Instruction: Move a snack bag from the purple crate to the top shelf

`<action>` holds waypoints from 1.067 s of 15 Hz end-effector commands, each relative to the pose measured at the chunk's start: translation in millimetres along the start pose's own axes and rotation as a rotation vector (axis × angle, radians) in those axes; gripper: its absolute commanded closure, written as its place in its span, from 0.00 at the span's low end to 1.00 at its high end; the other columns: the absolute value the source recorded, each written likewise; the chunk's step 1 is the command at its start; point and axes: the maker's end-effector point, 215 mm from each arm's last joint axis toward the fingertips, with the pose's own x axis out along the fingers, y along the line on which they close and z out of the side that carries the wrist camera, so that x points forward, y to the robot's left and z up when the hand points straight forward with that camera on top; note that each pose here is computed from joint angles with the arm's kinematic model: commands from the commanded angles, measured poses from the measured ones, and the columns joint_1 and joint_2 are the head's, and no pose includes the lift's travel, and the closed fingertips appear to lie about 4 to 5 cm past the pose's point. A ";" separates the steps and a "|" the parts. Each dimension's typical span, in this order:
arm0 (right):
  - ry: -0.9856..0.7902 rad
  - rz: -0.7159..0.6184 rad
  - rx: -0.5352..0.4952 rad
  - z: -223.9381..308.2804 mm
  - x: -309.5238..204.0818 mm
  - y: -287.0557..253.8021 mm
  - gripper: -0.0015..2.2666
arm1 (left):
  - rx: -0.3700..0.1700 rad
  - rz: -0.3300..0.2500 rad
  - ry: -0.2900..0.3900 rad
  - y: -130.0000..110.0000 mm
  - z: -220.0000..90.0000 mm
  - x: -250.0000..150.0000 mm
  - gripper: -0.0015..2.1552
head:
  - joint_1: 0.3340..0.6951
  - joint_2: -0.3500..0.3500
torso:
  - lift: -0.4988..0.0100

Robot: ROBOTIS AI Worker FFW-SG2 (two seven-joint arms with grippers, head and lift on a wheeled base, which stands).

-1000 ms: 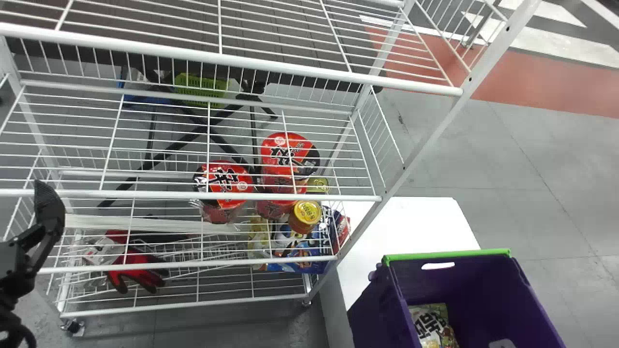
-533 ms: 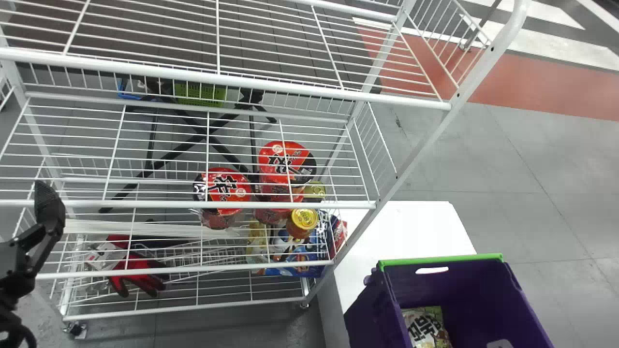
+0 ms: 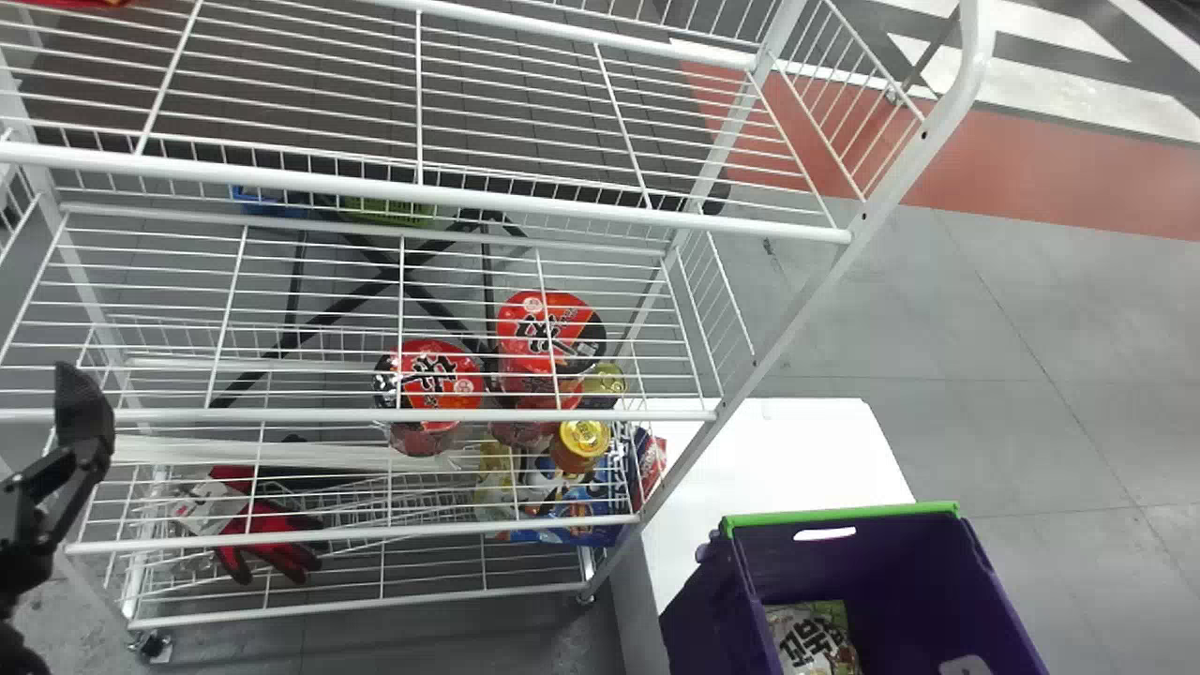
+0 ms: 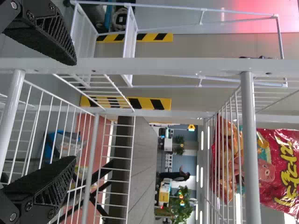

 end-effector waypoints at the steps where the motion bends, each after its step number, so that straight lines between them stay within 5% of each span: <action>1: -0.010 0.001 -0.008 4.2 0.7 0.7 0.91 | 0.004 0.011 0.002 7.4 0.0 -3.5 0.05 | 1.00 0.00 | 0.50; 16: -0.029 -0.001 -0.020 12.7 0.3 2.7 0.91 | 0.009 0.028 -0.007 19.9 6.4 -8.0 0.05 | 1.00 0.00 | 0.61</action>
